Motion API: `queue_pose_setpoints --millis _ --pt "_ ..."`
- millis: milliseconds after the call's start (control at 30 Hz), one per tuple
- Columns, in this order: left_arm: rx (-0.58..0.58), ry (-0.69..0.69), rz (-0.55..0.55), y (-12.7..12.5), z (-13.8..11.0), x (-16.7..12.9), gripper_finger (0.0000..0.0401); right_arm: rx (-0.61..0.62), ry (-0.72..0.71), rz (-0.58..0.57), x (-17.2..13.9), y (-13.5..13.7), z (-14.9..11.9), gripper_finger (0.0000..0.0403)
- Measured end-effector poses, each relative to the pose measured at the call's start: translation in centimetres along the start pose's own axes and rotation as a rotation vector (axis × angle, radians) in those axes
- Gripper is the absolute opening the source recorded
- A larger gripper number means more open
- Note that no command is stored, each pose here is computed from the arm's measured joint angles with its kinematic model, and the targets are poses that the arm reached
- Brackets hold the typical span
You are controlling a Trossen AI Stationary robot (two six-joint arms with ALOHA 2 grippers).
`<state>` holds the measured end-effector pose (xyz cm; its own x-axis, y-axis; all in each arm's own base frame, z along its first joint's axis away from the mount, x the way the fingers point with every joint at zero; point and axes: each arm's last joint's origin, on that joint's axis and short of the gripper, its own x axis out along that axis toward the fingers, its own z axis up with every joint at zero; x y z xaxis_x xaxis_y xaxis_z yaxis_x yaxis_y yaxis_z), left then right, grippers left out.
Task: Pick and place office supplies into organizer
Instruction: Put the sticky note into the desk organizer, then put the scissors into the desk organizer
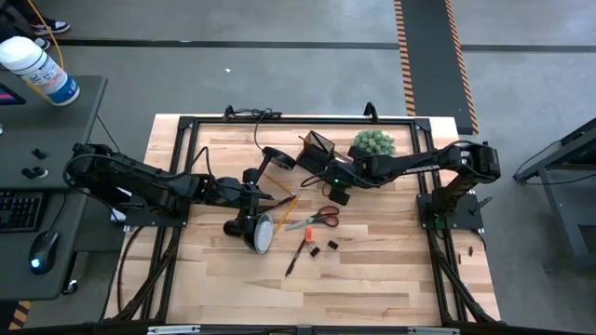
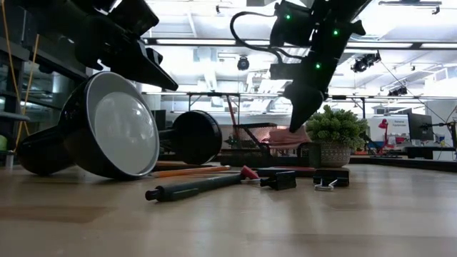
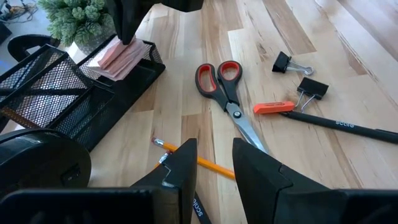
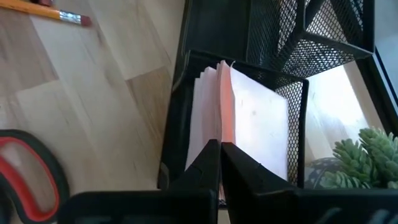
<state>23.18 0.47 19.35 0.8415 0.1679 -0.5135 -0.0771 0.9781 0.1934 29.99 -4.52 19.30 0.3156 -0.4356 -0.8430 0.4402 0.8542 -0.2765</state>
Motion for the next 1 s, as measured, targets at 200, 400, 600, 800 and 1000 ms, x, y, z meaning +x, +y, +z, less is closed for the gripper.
queue_pose_setpoints --millis 200,400,600,800,1000 --pt "0.0 0.0 0.0 0.0 0.0 0.0 0.0092 0.024 0.004 0.017 0.0 0.05 -0.01 0.0" --pt "0.0 0.0 0.0 0.0 0.0 0.0 0.0092 0.024 0.01 0.041 0.0 0.12 -0.03 0.0012" --pt "0.0 0.0 0.0 0.0 0.0 0.0 0.0092 0.028 0.006 0.034 0.0 0.1 -0.01 0.0062" --pt "0.0 0.0 0.0 0.0 0.0 0.0 0.0092 0.035 -0.007 0.024 -0.01 0.09 0.12 0.0102" --pt "0.0 0.0 0.0 0.01 0.0 0.0 0.0092 0.037 -0.054 0.065 -0.07 0.4 0.61 0.0114"
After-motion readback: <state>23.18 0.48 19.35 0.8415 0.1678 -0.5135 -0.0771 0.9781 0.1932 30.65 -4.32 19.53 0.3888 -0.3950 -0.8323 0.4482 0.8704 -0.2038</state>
